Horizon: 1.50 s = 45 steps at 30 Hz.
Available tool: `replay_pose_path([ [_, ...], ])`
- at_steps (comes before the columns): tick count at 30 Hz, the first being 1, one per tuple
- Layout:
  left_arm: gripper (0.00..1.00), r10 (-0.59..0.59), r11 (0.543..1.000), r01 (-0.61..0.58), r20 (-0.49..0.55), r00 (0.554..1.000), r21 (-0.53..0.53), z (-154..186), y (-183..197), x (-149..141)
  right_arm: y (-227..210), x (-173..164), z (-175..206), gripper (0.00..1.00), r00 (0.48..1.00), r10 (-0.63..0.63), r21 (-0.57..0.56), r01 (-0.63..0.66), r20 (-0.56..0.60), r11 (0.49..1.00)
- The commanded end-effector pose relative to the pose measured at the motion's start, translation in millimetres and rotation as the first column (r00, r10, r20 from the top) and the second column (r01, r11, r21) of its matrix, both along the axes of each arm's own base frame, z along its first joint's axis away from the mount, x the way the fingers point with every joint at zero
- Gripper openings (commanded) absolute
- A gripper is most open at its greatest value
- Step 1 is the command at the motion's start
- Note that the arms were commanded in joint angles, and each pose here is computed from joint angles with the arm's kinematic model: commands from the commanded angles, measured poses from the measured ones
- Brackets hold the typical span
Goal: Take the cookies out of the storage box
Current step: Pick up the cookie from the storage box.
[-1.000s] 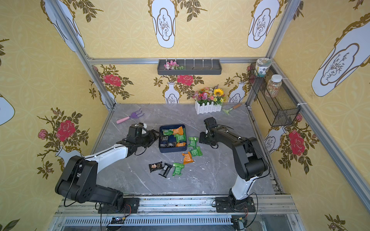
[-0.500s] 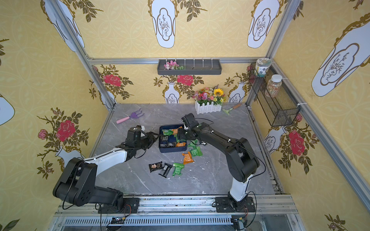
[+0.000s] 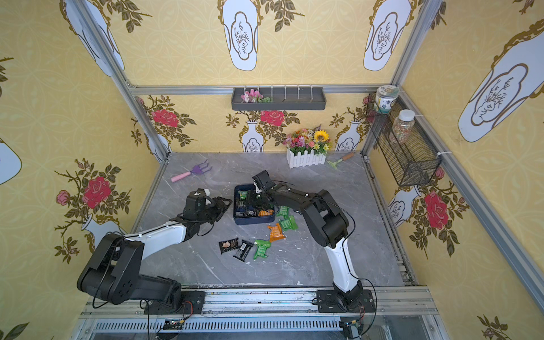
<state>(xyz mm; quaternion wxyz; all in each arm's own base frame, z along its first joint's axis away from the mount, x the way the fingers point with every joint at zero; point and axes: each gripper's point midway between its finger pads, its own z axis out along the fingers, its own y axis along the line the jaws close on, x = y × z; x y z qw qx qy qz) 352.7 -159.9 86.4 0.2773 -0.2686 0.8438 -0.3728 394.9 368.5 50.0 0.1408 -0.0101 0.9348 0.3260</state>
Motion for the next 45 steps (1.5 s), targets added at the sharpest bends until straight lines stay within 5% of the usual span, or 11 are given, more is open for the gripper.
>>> replay_pose_path([
  [1,0.51,-0.026,0.999,0.026,0.022,0.999,-0.032,3,-7,2,12,7,-1,0.56,1.0,-0.014,0.053,0.015,-0.012,0.999],
  [11,0.4,-0.046,0.998,0.045,-0.038,0.998,-0.034,-16,-11,-1,17,16,-24,0.49,0.999,-0.038,0.039,0.04,-0.039,0.998],
  [17,0.24,-0.066,0.997,0.065,-0.056,0.996,-0.034,-22,-18,-2,25,15,-26,0.41,0.998,-0.023,0.084,0.027,-0.053,0.996],
  [28,0.16,-0.084,0.996,0.082,-0.059,0.995,-0.027,-25,-25,-2,33,13,14,0.24,0.999,0.006,0.196,-0.012,0.034,0.981],
  [45,0.16,-0.089,0.996,0.088,-0.057,0.994,-0.022,-25,-25,-1,45,8,12,0.36,0.999,0.044,0.248,-0.049,0.027,0.967],
])
